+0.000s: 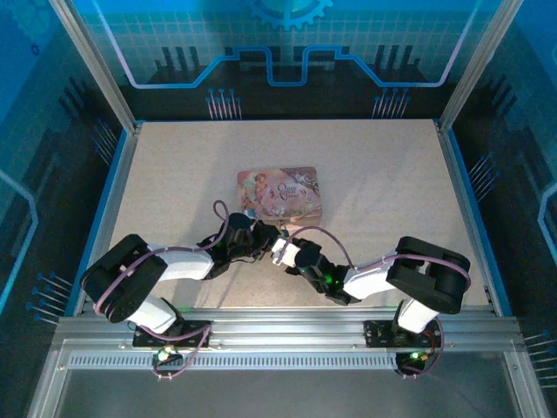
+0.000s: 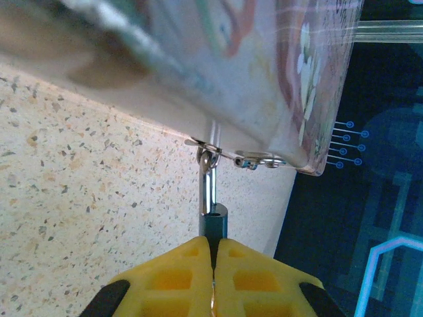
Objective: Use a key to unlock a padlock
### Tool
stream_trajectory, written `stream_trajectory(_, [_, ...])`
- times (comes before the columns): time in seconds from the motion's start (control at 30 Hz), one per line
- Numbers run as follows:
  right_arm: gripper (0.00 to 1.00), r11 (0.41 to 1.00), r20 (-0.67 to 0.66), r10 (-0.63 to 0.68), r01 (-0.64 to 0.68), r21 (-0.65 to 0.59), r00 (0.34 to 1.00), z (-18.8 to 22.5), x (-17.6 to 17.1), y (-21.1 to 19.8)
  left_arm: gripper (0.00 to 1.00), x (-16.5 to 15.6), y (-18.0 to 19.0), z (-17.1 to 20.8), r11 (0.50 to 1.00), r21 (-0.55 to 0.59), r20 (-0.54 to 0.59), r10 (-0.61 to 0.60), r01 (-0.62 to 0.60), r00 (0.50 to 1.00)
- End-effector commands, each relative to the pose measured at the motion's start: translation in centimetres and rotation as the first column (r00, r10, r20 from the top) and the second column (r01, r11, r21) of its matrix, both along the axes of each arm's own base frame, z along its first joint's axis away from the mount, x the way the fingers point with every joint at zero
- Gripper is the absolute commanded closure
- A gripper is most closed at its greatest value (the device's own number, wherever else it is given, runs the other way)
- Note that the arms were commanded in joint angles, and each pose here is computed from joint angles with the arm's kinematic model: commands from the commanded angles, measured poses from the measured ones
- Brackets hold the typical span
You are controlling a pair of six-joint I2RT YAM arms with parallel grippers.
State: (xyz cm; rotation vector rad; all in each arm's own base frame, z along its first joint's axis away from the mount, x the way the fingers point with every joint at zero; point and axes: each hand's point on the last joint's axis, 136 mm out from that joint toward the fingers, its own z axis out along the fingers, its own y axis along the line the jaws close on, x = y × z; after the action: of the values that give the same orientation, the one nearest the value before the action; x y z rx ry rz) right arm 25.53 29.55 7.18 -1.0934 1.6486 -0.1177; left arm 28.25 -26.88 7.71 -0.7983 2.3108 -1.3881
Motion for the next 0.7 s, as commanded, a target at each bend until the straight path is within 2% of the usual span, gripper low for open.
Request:
stream_trajectory(0.0, [1.00, 0.997, 0.021, -0.048, 0.046, 0.063, 0.999, 1.4, 1.3, 0.5, 0.92, -2.4, -0.9, -2.0, 0.997, 0.000, -0.124, -0.076, 0.077, 0.989])
stream_trajectory(0.17, [1.00, 0.989, -0.007, -0.090, 0.091, 0.119, 0.996, 1.8, 1.5, 0.1, 0.92, -2.4, -0.9, -2.1, 0.997, 0.001, -0.125, -0.074, 0.075, 0.989])
stream_trajectory(0.3, [1.00, 0.967, -0.064, -0.119, 0.130, 0.217, 0.991, 2.4, 1.6, 0.0, 0.92, -2.4, -0.8, -2.2, 0.997, 0.004, -0.126, -0.072, 0.073, 0.989])
stream_trajectory(0.53, [1.00, 0.865, -0.243, -0.117, 0.219, 0.451, 0.963, 3.0, 1.4, 0.8, 0.92, -2.5, -0.9, -2.4, 0.997, 0.005, -0.129, -0.074, 0.075, 0.989])
stream_trajectory(0.67, [1.00, 0.799, -0.317, -0.089, 0.257, 0.544, 0.944, 3.5, 1.4, 1.2, 0.92, -2.6, -1.0, -2.7, 0.997, 0.010, -0.134, -0.076, 0.078, 0.988])
